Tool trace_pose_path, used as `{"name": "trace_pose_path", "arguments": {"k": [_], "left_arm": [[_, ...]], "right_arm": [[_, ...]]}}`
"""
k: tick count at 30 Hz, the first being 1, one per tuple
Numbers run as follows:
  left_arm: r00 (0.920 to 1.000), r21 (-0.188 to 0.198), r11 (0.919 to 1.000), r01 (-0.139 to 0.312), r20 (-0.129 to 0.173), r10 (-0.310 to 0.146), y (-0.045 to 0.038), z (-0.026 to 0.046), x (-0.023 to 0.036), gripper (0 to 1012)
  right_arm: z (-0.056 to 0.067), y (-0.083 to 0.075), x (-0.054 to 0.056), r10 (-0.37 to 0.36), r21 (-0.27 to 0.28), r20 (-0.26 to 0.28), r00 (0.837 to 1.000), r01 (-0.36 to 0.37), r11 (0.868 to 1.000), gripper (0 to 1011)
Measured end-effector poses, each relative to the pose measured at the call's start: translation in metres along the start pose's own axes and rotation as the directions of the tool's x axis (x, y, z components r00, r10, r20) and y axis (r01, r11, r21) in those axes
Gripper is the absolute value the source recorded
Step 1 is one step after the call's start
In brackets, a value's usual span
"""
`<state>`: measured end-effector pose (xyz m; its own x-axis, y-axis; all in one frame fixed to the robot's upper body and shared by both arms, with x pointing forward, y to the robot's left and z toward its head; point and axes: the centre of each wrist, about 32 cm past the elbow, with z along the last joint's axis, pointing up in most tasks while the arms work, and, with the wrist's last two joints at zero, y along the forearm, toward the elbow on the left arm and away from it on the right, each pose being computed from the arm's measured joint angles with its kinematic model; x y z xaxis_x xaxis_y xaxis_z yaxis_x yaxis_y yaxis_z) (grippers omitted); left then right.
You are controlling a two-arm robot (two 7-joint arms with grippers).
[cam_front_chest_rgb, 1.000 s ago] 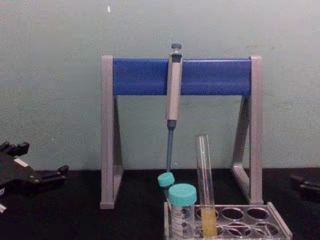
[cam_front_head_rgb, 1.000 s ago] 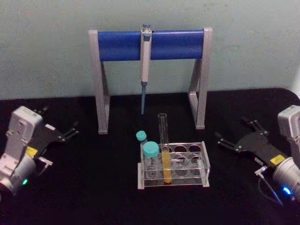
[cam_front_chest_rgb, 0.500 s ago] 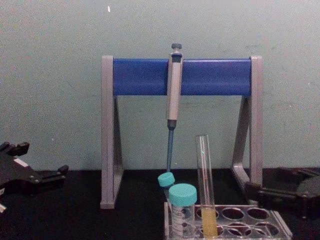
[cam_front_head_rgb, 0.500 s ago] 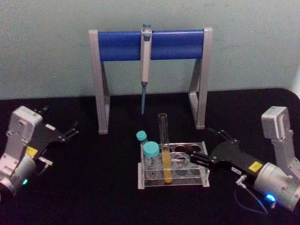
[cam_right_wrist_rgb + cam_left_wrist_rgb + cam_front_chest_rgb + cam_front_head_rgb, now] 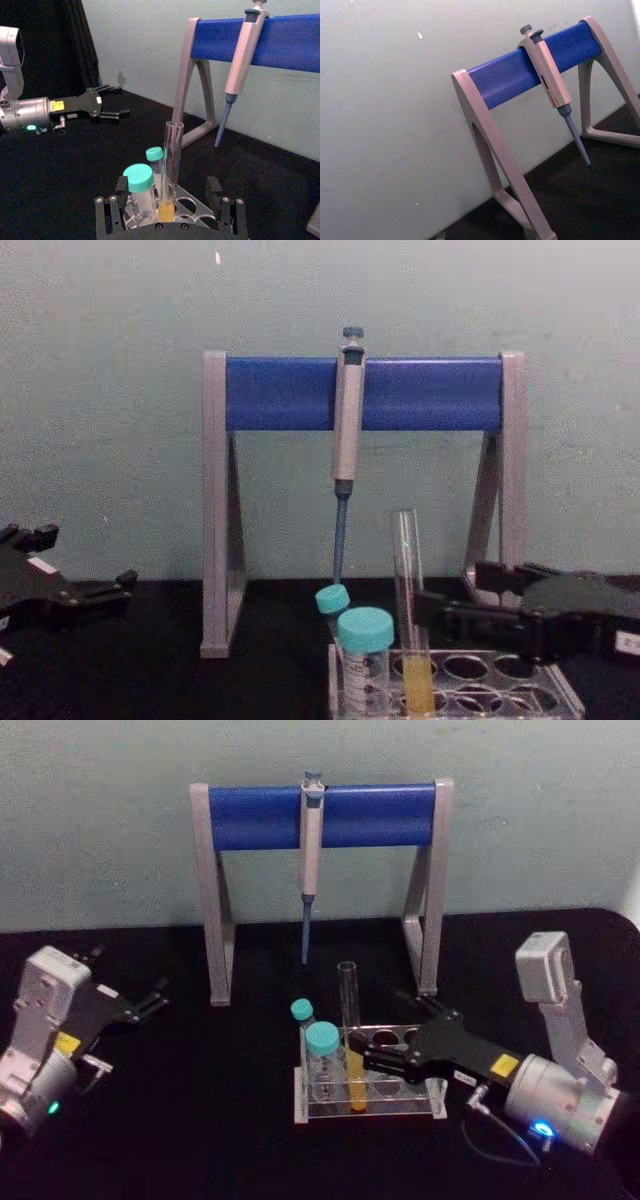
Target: Pick up the test tube from the test tube rack, shake it, then place it back into the test tube rack.
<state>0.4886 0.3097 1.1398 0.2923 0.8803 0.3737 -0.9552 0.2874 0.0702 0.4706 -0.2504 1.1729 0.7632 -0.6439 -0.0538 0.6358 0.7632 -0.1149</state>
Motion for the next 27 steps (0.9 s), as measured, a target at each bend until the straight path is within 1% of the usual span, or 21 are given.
{"name": "trace_pose_path", "arguments": {"k": [7, 8, 14, 21, 27], "left_arm": [[1.0, 0.0, 1.0, 0.0, 0.0, 0.0, 0.0, 0.0, 0.0, 1001], [1.0, 0.0, 1.0, 0.0, 0.0, 0.0, 0.0, 0.0, 0.0, 1001], [1.0, 0.0, 1.0, 0.0, 0.0, 0.0, 0.0, 0.0, 0.0, 1001], [1.0, 0.0, 1.0, 0.0, 0.0, 0.0, 0.0, 0.0, 0.0, 1001], [1.0, 0.0, 1.0, 0.0, 0.0, 0.0, 0.0, 0.0, 0.0, 1001]], "right_arm": [[0.002, 0.017, 0.006, -0.003, -0.01, 0.01, 1.0, 0.003, 1.0, 1000], [0.002, 0.017, 0.006, -0.003, -0.01, 0.01, 1.0, 0.003, 1.0, 1000], [0.004, 0.03, 0.013, -0.001, -0.023, 0.024, 1.0, 0.001, 1.0, 1000], [0.006, 0.036, 0.014, 0.013, -0.021, 0.033, 0.999, -0.012, 1.0, 1000], [0.007, 0.037, 0.014, 0.024, -0.02, 0.036, 0.999, -0.023, 1.0, 1000]]}}
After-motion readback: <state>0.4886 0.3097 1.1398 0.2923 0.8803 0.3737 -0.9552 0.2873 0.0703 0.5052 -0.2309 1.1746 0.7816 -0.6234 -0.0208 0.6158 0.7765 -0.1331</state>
